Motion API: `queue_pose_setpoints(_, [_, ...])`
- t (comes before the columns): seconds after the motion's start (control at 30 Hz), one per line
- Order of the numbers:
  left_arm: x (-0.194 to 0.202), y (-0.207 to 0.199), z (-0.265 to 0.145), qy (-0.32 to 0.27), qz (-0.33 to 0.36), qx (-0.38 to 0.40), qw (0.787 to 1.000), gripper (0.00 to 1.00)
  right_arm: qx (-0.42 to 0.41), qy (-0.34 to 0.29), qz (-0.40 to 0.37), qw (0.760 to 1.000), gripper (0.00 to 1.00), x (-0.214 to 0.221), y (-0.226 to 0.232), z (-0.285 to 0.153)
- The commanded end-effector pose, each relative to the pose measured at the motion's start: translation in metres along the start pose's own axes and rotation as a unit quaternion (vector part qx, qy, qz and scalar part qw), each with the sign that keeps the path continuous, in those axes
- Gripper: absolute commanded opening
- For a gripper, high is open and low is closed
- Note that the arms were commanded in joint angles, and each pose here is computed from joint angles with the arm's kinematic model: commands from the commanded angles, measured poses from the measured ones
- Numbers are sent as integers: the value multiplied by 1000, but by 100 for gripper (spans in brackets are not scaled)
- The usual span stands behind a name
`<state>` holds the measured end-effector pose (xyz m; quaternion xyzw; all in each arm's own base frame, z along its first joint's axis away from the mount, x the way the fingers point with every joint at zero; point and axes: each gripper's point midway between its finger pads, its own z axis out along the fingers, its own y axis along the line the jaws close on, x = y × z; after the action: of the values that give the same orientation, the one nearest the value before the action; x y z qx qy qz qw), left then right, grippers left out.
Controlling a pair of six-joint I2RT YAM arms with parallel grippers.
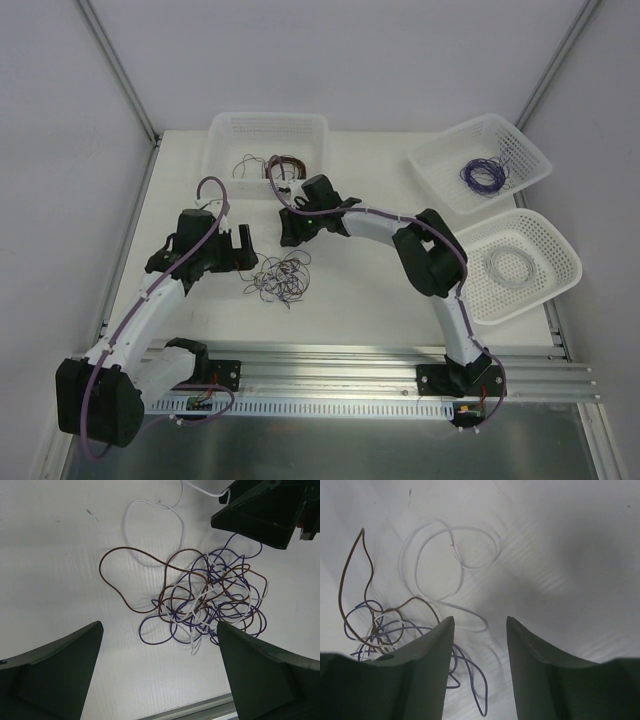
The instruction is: Untangle the cables
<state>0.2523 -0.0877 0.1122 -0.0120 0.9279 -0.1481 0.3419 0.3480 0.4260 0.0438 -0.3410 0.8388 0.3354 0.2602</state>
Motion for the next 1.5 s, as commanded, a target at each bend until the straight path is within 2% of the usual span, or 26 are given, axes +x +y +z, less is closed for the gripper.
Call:
queue_pose_setpoints(0.0, [-3,-3,0,-1,-13,11,1000,99,-36,-49,-10,998,46,-37,18,6])
queue_pose_setpoints(0.03, [-3,-3,0,0,-13,12,1000,99,-36,-48,-9,998,36,-36,19,8])
queue_pose_setpoints(0.1, [-4,-3,0,0,-13,12,1000,99,-31,-50,-11,998,24,-37,16,7])
queue_pose_setpoints(0.13, [-4,-3,0,-1,-13,12,1000,99,-29,-59,-17,998,12,-42,19,1])
queue_pose_setpoints(0.2, [-4,-3,0,0,-14,13,1000,99,-19,-59,-28,998,2,-42,18,-8])
queue_pose_setpoints(0.23, [-4,-3,0,0,-13,13,1000,99,-16,-71,-38,997,1,-52,24,-21])
queue_pose_setpoints(0.33, [-4,-3,-1,0,-15,15,1000,99,5,-74,-60,995,1,-57,25,-43])
queue_pose_setpoints(0.77, [-7,-2,-2,-4,-23,21,1000,99,77,-180,-131,972,1,-136,81,-216])
queue_pose_setpoints(0.9, [-9,-2,-3,-6,-23,23,999,99,90,-229,-149,958,1,-159,106,-279])
queue_pose_setpoints(1.07, [-9,-2,-4,-6,-25,26,999,99,107,-258,-156,948,1,-176,128,-343])
queue_pose_setpoints(1.2, [-9,-1,-4,-7,-26,26,999,99,105,-320,-164,927,1,-193,154,-402])
queue_pose_setpoints(1.33, [-9,-2,-4,-7,-27,28,999,99,156,-335,-170,913,1,-189,145,-431])
queue_pose_setpoints(1.37, [-9,-2,-4,-7,-27,28,999,99,195,-343,-161,905,1,-186,134,-444])
queue_pose_setpoints(1.47, [-10,-3,-5,-7,-26,31,999,99,255,-330,-142,898,1,-172,105,-450])
